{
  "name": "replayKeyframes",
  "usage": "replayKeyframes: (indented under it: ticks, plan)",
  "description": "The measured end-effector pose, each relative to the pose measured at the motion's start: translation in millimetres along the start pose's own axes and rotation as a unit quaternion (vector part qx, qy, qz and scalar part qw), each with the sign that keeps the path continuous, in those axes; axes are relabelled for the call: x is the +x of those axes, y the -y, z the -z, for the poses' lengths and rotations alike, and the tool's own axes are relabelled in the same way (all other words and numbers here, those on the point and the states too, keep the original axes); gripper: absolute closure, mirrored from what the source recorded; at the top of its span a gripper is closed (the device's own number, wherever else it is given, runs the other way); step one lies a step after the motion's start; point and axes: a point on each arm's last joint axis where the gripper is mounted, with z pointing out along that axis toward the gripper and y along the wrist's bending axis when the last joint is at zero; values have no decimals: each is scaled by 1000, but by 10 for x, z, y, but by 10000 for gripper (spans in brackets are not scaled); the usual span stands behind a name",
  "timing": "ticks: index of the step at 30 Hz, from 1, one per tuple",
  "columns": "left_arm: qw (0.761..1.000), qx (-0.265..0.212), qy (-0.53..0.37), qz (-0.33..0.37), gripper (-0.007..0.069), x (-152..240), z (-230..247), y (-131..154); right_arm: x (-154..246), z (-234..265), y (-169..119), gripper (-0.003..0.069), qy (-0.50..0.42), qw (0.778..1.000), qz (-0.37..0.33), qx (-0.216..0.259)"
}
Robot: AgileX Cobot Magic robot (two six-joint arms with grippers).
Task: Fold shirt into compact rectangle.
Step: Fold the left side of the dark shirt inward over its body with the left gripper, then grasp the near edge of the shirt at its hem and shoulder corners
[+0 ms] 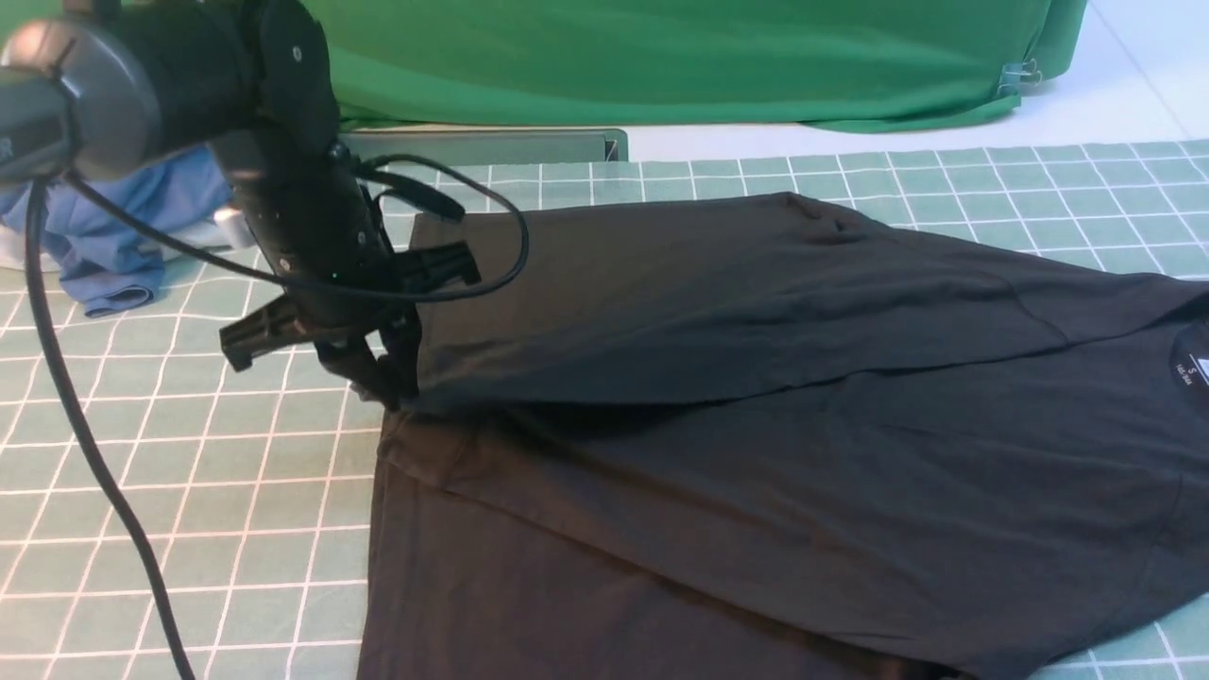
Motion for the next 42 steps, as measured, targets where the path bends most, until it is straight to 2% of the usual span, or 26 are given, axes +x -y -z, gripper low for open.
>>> replayKeyframes:
  ticks: [6,11,14,16,20,23,30,35,40,42]
  plan:
    - [1000,-13,4,-14,519,-6,-7,-25,0,0,-1,461,0,1000,-1,0]
    - [996,-61,34,-61,402,-49,41,-114,0,0,-1,461,0,1000,-1,0]
    - [996,-54,44,-62,361,-27,127,-120,0,0,-1,461,0,1000,-1,0]
    - [996,-24,51,-63,339,44,277,-92,0,0,-1,461,0,1000,-1,0]
    - [995,36,70,-64,334,255,617,-80,0,0,-1,461,0,1000,-2,0]
    - [993,61,70,-66,334,477,740,-154,0,0,-1,461,0,1000,-2,0]
    - [998,42,-3,-55,334,1195,452,-615,0,0,-1,461,0,1000,-4,-1]
    - [997,77,-30,-12,335,1675,75,-853,-8,0,-2,461,5,1000,-12,-1]
    - [997,33,-67,10,365,2021,-299,-931,-16,0,-2,461,9,1000,-12,-1]
    - [997,35,-60,18,379,2090,-351,-878,-16,0,-2,460,9,1000,-12,-1]
